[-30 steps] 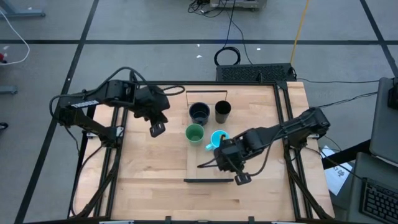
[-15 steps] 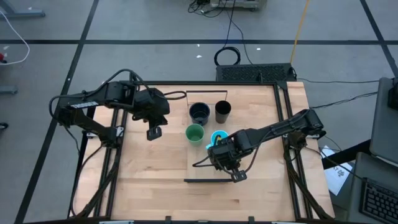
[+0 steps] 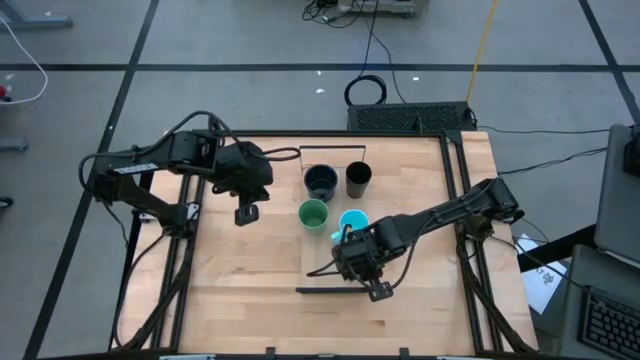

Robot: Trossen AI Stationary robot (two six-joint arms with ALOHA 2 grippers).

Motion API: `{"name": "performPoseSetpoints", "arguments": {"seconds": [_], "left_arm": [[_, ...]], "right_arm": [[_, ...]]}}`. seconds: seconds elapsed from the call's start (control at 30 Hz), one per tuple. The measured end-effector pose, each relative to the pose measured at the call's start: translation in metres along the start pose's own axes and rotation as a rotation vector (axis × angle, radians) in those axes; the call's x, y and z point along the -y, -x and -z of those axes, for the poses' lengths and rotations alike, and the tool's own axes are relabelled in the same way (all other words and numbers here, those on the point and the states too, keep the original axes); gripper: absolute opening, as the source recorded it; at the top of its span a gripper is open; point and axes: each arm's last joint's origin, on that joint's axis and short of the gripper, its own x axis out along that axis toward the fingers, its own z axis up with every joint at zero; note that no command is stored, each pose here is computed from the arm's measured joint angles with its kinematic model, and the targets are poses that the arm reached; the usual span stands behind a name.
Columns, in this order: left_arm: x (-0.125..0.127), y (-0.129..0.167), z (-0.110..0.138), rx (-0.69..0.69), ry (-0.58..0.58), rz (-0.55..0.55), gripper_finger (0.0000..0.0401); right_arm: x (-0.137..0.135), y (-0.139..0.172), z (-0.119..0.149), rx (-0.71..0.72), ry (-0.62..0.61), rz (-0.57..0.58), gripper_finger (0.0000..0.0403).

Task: Stack small to large cups/mugs on shelf
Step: Put the transparent mug on the shelf

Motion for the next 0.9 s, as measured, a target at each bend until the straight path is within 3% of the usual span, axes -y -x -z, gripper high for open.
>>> {"name": "performPoseSetpoints", "arguments": {"seconds": [0.37,0.9], "left_arm": [[0.000,0.000,0.000,0.000,0.004,-0.003,0.0033],[0.000,0.000,0.000,0.000,0.011,-0.002,0.0033]], "right_arm": [[-0.003,-0.036,-0.009,-0.064,0.007,-0.018,0.0000],[0.004,-0.036,-0.010,-0.062,-0.016,0.004,0.0000]]}}
